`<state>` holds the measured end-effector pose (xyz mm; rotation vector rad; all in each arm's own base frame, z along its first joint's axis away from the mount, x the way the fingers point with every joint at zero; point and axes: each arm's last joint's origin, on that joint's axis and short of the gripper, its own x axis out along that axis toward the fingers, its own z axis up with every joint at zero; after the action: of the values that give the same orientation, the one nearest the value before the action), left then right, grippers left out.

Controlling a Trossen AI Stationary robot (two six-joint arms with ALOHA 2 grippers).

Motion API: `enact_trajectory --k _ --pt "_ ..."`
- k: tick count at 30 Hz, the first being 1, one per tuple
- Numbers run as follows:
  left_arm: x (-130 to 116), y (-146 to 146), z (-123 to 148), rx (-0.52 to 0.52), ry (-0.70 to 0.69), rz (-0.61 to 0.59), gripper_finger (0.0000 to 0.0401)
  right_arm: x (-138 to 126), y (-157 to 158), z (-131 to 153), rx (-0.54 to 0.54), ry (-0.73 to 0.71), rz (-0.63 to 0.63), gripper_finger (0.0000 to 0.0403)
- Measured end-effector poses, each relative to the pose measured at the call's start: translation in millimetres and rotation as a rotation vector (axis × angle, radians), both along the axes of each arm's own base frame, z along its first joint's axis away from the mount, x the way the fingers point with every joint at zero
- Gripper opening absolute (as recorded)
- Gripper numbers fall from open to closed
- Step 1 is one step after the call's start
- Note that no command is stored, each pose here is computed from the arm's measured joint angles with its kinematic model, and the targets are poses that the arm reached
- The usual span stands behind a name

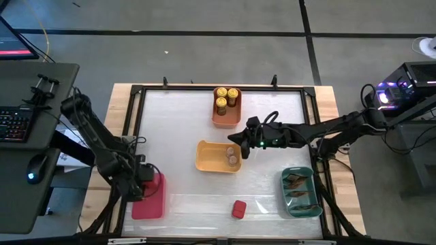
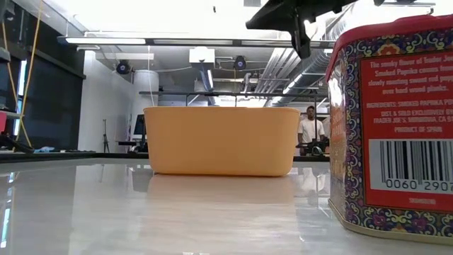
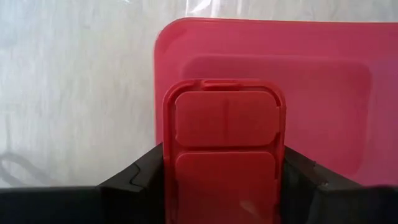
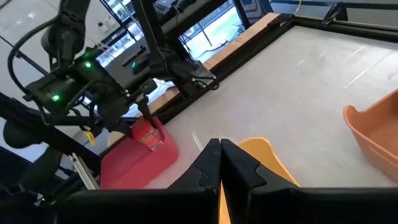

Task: Sort spices by type
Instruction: Put the top red seasoning can into the red bin

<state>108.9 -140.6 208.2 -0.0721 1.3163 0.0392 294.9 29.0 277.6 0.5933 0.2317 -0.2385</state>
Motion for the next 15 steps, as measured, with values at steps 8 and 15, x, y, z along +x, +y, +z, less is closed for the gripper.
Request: enact_trajectory --k 8,15 --pt "7.2 -10.0 -16.8 0.064 0.049 -0.001 0.0206 -0.6 0.6 -2.1 -0.007 0.025 0.025 0.0" --pt "8.3 -11.6 -19.0 0.07 0.061 0.009 0.0211 -0.5 0.8 -2.1 -0.004 0.025 0.034 0.0"
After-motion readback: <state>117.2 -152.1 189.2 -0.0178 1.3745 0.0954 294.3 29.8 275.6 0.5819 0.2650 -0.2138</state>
